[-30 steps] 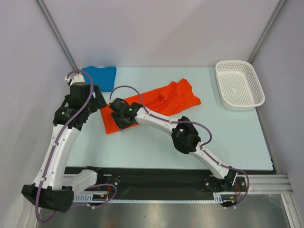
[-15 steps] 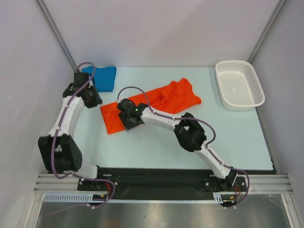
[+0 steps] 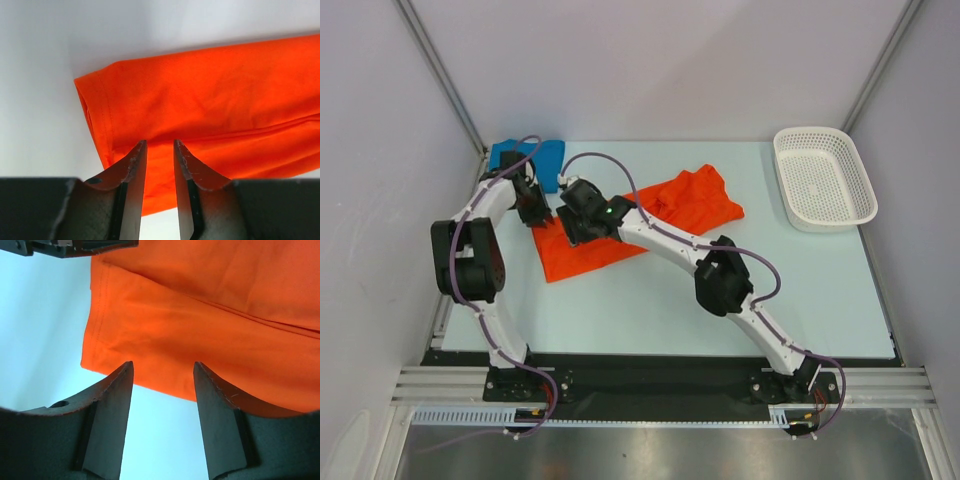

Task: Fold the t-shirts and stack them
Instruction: Fold the tshirt

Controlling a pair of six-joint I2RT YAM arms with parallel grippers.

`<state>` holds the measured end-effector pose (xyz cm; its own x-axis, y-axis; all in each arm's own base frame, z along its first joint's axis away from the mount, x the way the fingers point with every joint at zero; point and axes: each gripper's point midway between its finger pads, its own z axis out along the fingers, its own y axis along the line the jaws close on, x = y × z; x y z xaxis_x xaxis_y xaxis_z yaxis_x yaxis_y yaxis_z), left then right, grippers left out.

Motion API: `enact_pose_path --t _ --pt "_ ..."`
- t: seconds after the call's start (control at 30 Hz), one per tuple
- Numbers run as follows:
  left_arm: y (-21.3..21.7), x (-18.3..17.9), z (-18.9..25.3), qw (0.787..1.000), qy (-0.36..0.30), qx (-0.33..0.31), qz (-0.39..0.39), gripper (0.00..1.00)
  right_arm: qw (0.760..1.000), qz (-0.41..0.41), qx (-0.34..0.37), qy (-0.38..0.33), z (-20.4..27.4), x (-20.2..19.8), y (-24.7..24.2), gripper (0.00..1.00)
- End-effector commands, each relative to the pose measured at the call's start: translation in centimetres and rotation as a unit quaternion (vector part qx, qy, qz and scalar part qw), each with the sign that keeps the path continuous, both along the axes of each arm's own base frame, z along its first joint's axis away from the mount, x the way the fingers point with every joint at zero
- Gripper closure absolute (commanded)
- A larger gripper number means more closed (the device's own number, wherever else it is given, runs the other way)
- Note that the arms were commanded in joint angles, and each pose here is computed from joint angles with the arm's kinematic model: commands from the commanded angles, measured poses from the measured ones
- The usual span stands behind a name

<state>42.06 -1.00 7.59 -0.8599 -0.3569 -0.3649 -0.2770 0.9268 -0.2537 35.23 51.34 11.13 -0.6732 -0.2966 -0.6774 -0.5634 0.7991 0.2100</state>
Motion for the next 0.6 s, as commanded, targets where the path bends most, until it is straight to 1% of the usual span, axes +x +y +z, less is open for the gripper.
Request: enact_pose_path --t 0.0,0.13,0.3,0.37,0.5,0.57 --pt "-0.1 1.9 0.9 0.999 -0.028 0.004 -0.021 0.67 1.0 -0.003 -0.02 -0.008 -2.1 0.5 0.3 0.43" --pt "0.5 1.7 -1.0 1.0 -0.002 0.022 -0.01 0.66 0.999 0.0 -0.032 -0.014 -3.4 0.3 0.5 0.44" --pt "1.8 -1.2 -4.1 0.996 0.061 0.056 0.029 0.67 0.998 0.008 -0.067 -0.008 -6.4 -0.8 0.0 0.44" --pt "1.5 -2.6 -5.1 0.994 0.09 0.058 0.027 0.66 0.997 0.004 -0.079 0.003 -7.5 -1.2 -0.7 0.44" --pt "1.0 -5.2 -6.9 0.984 0.152 0.088 0.006 0.64 0.994 0.004 -0.108 0.035 -9.6 -2.4 -2.5 0.44" --pt "1.2 -6.1 -7.4 0.981 0.172 0.093 0.002 0.64 0.994 0.007 -0.103 0.04 -9.1 -2.6 -2.6 0.44"
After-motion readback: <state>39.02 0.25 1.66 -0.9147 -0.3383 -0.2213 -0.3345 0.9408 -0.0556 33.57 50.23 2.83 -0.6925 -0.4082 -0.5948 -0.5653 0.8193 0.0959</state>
